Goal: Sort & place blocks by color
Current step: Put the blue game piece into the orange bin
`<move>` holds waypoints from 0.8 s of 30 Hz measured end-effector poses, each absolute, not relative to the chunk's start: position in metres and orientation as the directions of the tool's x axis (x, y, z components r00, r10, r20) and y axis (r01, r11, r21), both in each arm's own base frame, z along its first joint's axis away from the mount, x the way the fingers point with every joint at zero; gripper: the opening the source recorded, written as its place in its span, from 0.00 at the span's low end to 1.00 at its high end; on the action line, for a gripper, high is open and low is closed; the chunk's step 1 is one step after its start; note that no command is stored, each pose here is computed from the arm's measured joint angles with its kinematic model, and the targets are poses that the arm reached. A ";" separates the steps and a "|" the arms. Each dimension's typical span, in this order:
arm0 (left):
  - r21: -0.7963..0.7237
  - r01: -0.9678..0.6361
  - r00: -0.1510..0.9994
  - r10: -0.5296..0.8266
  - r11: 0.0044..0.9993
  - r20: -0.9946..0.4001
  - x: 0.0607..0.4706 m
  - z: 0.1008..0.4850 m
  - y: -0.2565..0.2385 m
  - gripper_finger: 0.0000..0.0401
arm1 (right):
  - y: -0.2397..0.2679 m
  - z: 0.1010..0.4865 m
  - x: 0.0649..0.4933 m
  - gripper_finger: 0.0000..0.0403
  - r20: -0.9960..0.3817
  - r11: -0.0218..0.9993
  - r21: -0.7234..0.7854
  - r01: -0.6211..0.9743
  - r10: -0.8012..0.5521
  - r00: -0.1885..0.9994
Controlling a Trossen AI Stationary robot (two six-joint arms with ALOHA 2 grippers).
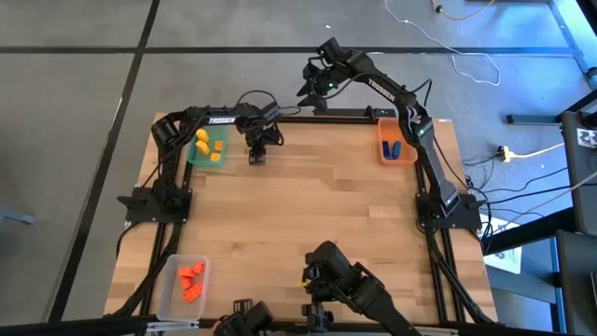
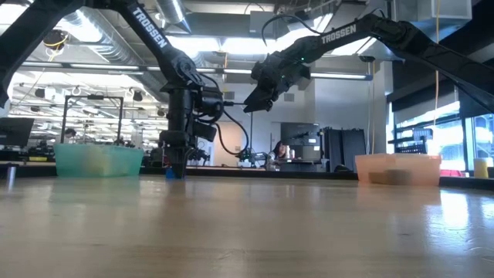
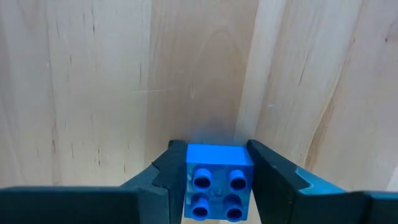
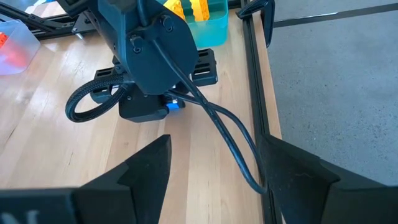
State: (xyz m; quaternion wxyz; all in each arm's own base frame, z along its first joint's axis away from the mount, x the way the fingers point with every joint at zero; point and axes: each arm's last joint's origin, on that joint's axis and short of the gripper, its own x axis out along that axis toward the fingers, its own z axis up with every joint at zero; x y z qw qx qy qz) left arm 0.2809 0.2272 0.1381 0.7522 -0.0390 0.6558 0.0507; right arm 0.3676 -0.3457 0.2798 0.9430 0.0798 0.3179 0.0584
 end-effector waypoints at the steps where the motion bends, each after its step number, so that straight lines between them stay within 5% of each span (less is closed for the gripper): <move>1: 0.007 -0.129 0.133 0.025 0.992 -0.991 0.281 0.139 0.228 0.32 | -0.346 0.280 0.368 0.61 -0.590 0.980 0.188 -0.059 0.161 0.791; 24: -0.051 -0.070 0.271 -0.030 0.996 -0.962 0.305 0.234 0.251 0.32 | -0.346 0.280 0.368 0.61 -0.590 0.980 0.188 -0.059 0.161 0.791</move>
